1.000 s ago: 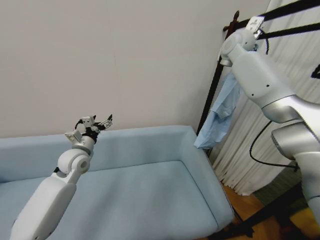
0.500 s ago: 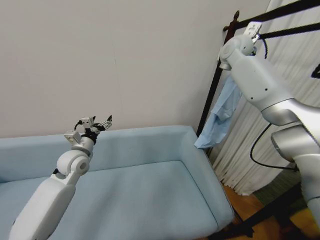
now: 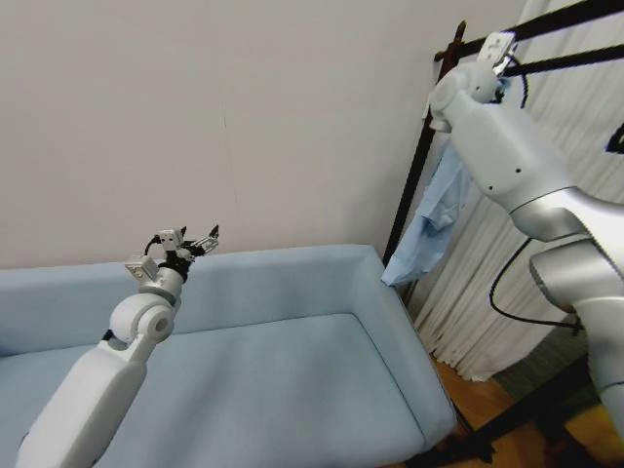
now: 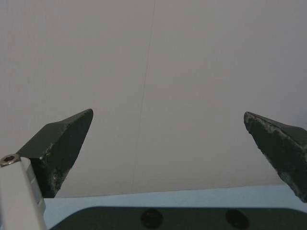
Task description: Pick up the clothes from the sofa and hang them on the clothes hanger.
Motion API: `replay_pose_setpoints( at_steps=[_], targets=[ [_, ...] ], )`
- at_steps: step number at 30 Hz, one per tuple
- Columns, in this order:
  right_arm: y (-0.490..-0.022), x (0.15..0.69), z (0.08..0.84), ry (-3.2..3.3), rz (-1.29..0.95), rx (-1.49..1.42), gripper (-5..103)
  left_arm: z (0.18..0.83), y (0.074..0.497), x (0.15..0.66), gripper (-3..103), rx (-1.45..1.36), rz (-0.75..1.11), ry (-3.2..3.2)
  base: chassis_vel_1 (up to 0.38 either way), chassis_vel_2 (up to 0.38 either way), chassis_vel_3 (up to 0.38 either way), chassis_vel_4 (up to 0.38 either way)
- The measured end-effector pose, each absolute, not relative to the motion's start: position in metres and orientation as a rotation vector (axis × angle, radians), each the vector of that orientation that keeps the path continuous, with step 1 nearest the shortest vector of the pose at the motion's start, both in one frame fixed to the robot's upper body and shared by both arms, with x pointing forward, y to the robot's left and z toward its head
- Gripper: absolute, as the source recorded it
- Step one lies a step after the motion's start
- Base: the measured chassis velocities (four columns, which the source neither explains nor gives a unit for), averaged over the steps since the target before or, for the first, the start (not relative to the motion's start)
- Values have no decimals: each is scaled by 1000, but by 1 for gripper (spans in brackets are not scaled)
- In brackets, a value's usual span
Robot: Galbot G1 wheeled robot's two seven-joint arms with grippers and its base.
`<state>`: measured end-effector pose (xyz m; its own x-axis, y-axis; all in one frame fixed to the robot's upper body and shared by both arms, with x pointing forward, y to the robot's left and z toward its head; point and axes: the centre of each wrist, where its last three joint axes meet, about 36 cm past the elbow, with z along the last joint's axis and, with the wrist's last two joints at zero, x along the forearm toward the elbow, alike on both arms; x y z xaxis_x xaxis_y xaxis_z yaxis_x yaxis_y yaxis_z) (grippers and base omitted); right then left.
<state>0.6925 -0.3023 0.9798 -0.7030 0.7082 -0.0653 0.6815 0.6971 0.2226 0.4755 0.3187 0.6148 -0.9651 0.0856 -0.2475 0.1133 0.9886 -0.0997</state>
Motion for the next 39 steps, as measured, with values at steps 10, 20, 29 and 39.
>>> replay_pose_setpoints(
  at_steps=[10, 20, 29, 39],
  targets=[
    [-312, 697, 976, 2780, 304, 1154, 2, 613, 322, 476, 100, 154, -163, 2885, 0, 0, 0, 0],
    [-321, 699, 978, 2758, 275, 1143, 2, 612, 321, 478, 100, 172, -166, 2884, 0, 0, 0, 0],
    [-325, 702, 990, 2742, 291, 1164, 2, 611, 319, 478, 100, 179, -168, 2885, 0, 0, 0, 0],
    [-325, 704, 980, 2758, 294, 1174, 2, 611, 321, 478, 100, 179, -168, 2882, 0, 0, 0, 0]
  ],
)
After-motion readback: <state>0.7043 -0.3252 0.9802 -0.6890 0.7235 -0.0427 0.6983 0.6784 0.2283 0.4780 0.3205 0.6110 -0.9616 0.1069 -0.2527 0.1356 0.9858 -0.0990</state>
